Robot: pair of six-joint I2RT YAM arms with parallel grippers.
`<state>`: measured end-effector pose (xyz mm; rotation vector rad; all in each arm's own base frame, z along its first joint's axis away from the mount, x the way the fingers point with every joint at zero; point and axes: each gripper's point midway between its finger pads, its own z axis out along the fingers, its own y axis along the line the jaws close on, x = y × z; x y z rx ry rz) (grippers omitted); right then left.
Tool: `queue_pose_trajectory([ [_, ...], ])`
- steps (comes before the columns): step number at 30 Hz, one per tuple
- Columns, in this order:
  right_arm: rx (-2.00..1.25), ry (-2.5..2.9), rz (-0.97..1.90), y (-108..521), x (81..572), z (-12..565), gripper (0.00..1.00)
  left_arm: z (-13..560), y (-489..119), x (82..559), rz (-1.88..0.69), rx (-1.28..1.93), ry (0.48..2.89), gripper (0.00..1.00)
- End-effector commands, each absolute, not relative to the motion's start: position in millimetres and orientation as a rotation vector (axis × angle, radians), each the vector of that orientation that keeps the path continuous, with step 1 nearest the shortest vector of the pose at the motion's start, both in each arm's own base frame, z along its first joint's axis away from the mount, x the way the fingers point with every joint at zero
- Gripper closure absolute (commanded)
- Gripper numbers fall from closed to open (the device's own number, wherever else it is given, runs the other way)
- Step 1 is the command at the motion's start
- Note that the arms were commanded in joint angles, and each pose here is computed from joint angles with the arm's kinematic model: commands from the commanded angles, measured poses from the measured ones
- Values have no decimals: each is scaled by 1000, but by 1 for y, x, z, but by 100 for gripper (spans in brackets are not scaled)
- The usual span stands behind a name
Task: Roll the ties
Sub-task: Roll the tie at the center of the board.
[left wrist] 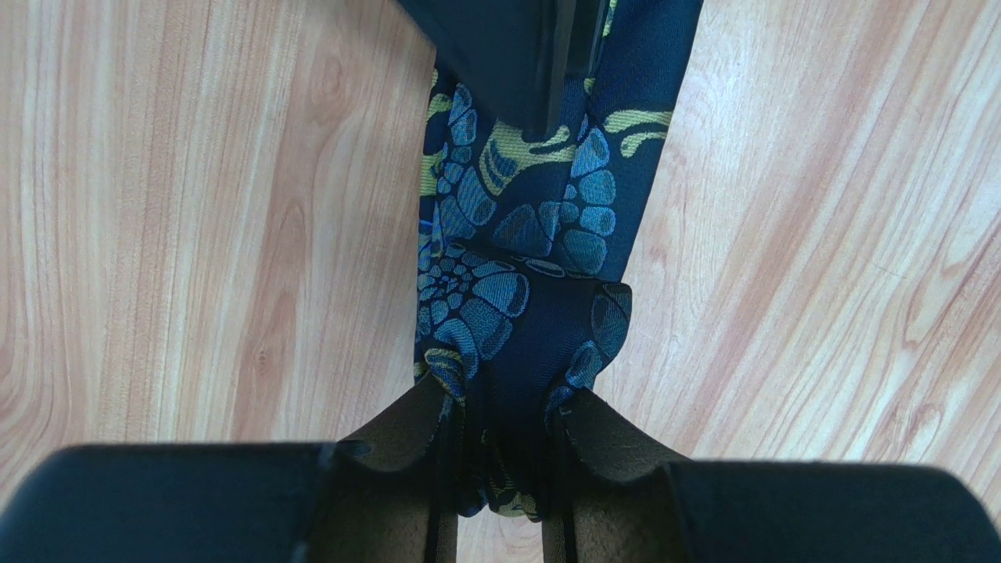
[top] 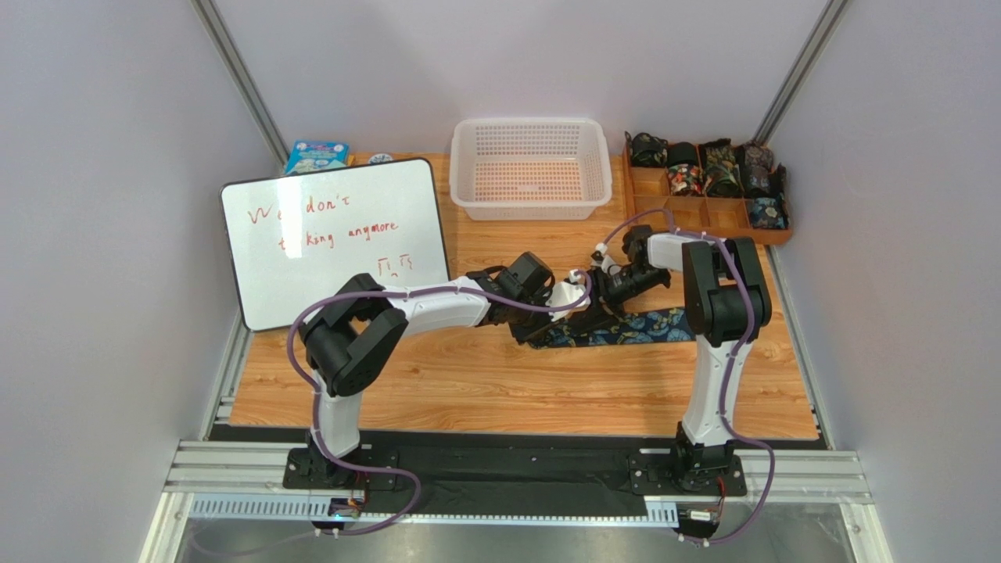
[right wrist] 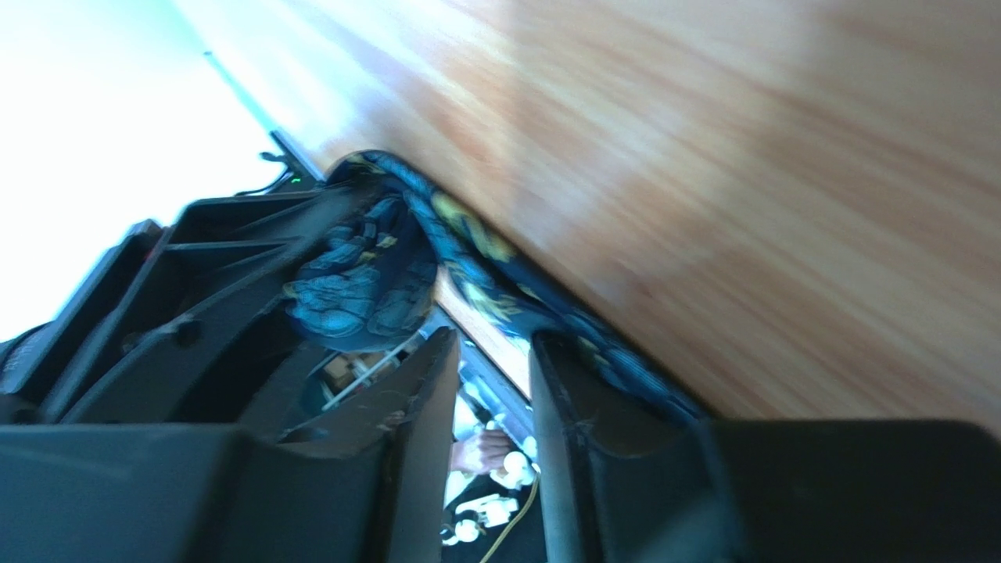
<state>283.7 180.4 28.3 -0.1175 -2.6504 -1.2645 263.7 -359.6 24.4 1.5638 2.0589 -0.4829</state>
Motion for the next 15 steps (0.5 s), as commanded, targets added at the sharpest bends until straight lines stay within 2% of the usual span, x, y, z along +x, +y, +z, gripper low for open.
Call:
queue_pose_trajectory([
  [1, -65, -2585, -1455, 205, 285, 53, 62, 1, -345, 252, -446, 1607, 2159, 94],
  [6, -36, -2542, -1511, 216, 279, 65, 57, 0, -346, 251, -453, 1610, 2161, 93],
  [15, -41, -2503, -1575, 220, 278, 77, 56, -2, -345, 248, -460, 1616, 2173, 92],
])
